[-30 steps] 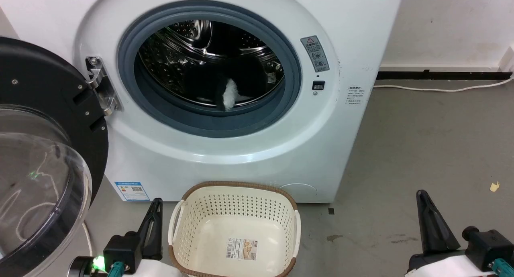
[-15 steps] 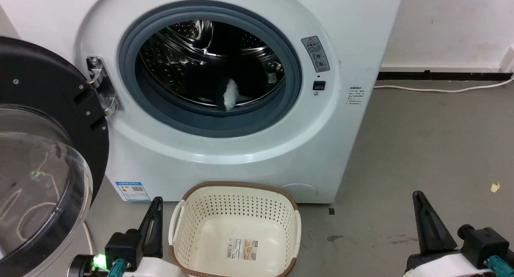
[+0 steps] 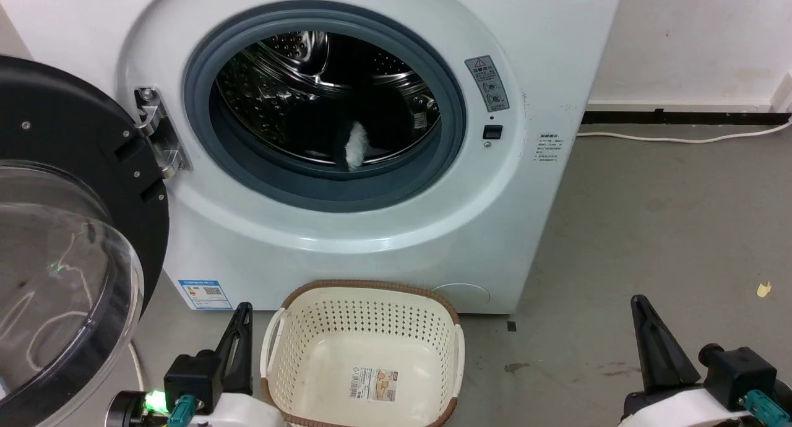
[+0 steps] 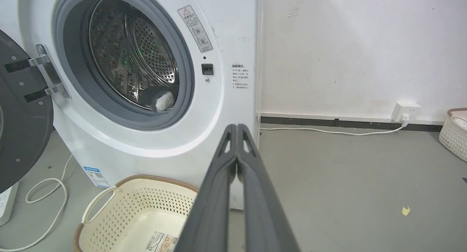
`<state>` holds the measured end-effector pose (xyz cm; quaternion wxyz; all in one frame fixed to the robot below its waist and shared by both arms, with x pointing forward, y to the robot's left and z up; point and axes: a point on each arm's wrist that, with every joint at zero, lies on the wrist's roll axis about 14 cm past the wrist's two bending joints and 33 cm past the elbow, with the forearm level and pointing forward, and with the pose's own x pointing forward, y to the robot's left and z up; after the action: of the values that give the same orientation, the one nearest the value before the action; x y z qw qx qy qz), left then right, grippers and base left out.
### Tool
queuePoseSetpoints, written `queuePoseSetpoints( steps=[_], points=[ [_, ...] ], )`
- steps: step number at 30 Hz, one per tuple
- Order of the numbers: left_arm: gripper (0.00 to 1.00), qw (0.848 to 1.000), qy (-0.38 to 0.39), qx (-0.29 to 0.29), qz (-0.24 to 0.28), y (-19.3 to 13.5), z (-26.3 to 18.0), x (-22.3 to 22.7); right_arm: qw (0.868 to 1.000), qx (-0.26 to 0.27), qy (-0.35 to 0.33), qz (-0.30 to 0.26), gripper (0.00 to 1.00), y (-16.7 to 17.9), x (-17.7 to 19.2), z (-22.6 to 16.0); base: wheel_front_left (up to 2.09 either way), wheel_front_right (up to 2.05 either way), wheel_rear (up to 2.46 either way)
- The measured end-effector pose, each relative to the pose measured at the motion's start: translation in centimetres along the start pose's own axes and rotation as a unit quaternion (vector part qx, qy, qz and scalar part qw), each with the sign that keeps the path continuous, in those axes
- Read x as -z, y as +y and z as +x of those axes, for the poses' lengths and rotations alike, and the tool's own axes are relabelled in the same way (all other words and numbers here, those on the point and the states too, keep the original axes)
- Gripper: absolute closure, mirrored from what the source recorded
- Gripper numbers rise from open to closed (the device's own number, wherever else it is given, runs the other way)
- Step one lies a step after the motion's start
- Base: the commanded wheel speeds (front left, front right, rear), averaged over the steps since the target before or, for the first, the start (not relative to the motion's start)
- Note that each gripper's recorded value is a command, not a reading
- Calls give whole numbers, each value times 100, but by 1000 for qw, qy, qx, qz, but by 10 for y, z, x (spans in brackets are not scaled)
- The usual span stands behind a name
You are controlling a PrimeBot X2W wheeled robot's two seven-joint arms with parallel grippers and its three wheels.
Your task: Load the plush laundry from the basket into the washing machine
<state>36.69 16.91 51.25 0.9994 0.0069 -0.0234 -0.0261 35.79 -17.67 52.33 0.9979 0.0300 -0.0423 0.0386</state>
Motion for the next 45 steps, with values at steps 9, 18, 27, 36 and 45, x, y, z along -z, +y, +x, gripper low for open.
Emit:
queuePoseSetpoints(
  steps=[9, 18, 27, 36, 45],
  points=[
    [100, 1000, 3, -2, 3, 1, 0, -1, 1000, -4, 7, -5, 100, 2, 1, 1, 0, 0, 0],
    [100, 1000, 7, -5, 5, 2, 1, -2, 1000, -7, 15, -10, 100, 4, 2, 3, 0, 0, 0],
    [100, 1000, 12, -8, 7, 4, 1, -3, 1000, -10, 17, -15, 100, 6, 0, 6, 0, 0, 0],
    [100, 1000, 14, -11, 8, 5, 1, -4, 999, -13, 24, -20, 100, 7, 1, 6, 0, 0, 0],
    [100, 1000, 18, -13, 10, 6, 1, -5, 999, -16, 33, -27, 100, 9, 3, 7, 0, 0, 0]
  ],
)
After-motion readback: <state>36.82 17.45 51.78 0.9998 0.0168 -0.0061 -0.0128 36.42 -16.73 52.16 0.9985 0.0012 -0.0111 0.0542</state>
